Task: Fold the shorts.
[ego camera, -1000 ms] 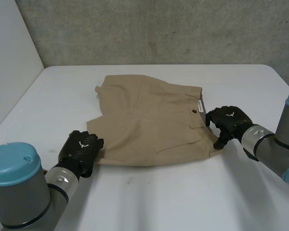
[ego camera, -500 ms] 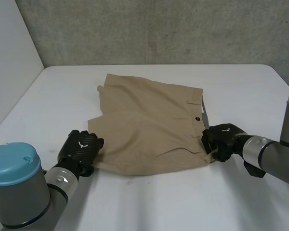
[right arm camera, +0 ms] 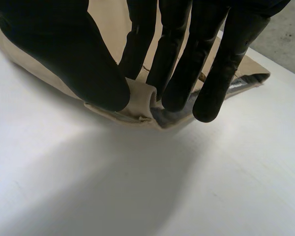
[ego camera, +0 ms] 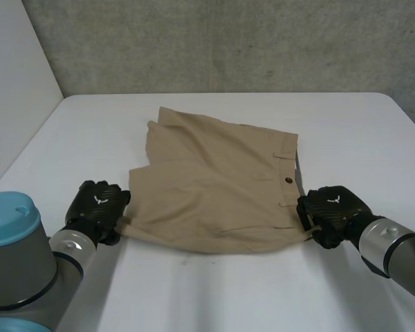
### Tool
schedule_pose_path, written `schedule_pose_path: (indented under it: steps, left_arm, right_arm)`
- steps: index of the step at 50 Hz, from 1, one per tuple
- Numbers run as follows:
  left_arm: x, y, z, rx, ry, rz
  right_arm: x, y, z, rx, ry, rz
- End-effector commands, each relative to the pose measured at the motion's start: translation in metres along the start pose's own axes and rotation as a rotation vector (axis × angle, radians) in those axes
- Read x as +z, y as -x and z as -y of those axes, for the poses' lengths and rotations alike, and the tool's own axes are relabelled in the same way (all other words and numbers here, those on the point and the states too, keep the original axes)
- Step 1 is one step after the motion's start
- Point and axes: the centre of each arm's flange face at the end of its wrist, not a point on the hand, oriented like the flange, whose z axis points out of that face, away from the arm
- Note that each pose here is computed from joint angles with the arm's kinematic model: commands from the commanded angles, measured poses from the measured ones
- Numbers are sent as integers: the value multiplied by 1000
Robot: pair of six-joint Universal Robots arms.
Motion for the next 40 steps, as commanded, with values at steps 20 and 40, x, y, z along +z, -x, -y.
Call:
schedule_pose_path:
  steps: [20, 40]
  left_arm:
    - [-11, -4, 0, -1, 65, -128]
    - [-6, -4, -4, -4, 78, -127]
  right_arm:
    - [-25, -8, 20, 21, 79, -24]
    - [5, 1, 1, -44, -15, -1]
